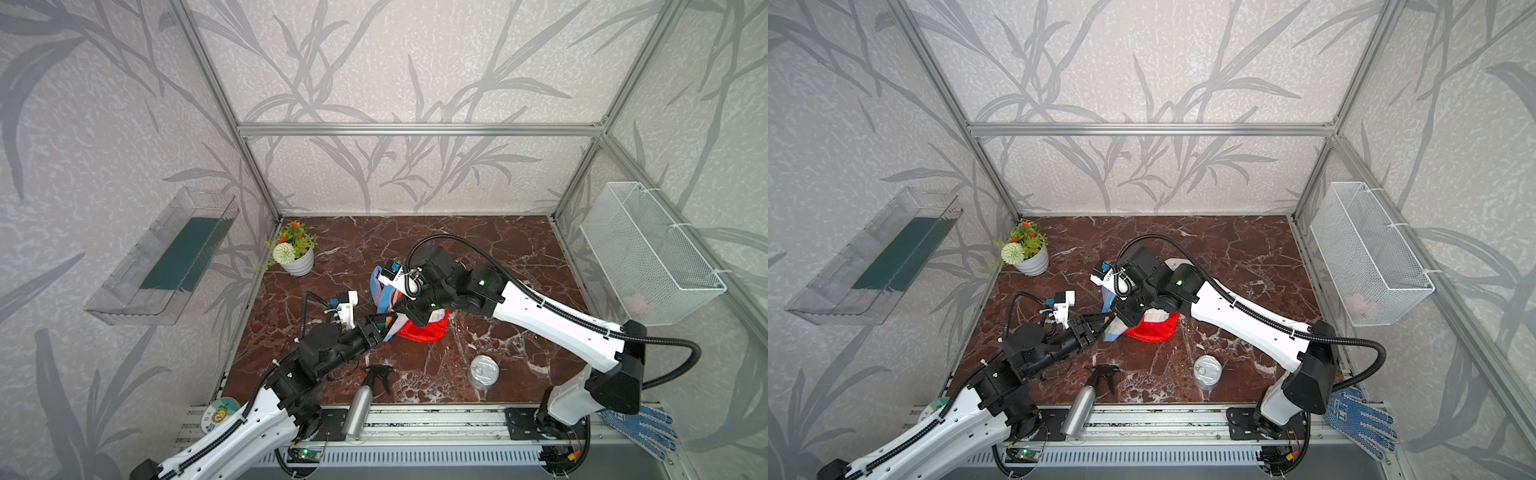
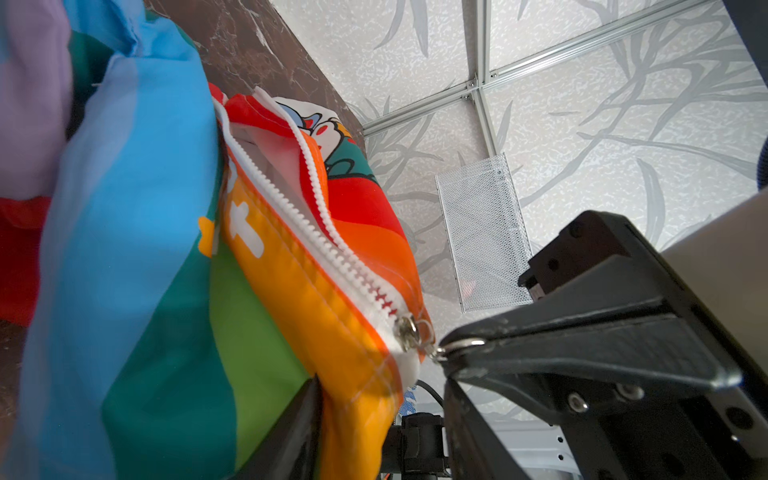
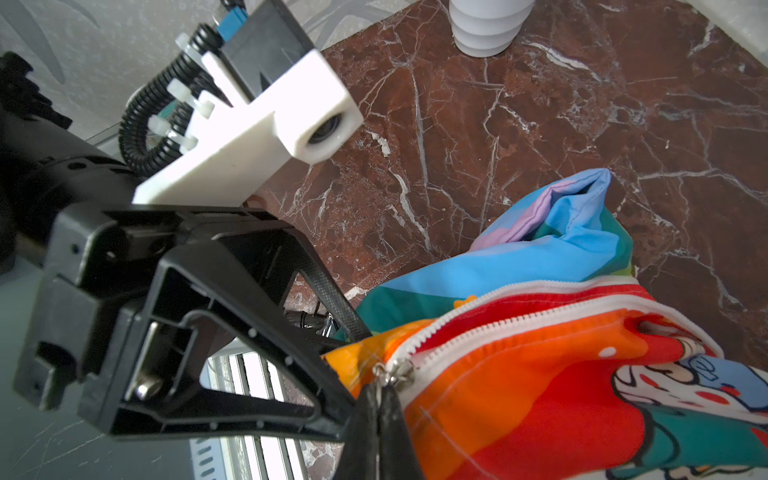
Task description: Zip up the jacket
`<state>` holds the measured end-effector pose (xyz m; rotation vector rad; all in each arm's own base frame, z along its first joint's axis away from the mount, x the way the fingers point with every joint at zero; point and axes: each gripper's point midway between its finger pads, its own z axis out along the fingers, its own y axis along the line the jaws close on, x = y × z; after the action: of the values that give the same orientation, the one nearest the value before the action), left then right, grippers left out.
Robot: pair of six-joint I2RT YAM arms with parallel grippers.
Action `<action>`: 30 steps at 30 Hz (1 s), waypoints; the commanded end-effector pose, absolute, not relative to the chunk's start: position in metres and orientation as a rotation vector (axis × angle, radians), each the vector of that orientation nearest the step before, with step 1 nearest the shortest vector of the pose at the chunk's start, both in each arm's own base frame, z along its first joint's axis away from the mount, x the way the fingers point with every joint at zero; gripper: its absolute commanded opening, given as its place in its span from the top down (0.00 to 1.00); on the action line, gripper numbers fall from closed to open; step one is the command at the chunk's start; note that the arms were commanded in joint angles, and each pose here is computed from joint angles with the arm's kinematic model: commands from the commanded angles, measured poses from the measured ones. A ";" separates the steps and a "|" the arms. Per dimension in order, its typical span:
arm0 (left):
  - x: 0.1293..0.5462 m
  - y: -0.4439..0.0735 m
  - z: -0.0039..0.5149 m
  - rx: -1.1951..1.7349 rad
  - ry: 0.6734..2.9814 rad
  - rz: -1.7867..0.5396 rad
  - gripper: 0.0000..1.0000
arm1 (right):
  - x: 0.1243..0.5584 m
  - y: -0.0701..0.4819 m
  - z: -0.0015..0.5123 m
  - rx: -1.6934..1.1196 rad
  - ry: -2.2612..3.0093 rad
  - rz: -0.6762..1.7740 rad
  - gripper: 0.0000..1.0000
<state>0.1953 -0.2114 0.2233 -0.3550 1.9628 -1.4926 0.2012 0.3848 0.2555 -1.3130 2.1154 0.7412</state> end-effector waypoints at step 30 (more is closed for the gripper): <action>0.182 -0.197 0.204 -0.302 2.132 -1.317 1.00 | 0.259 0.395 0.276 -1.227 2.060 0.577 1.00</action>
<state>0.1906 -0.1986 0.2119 -0.3259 2.0611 -1.3436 0.2237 0.3982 0.2520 -1.3264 2.1264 0.6769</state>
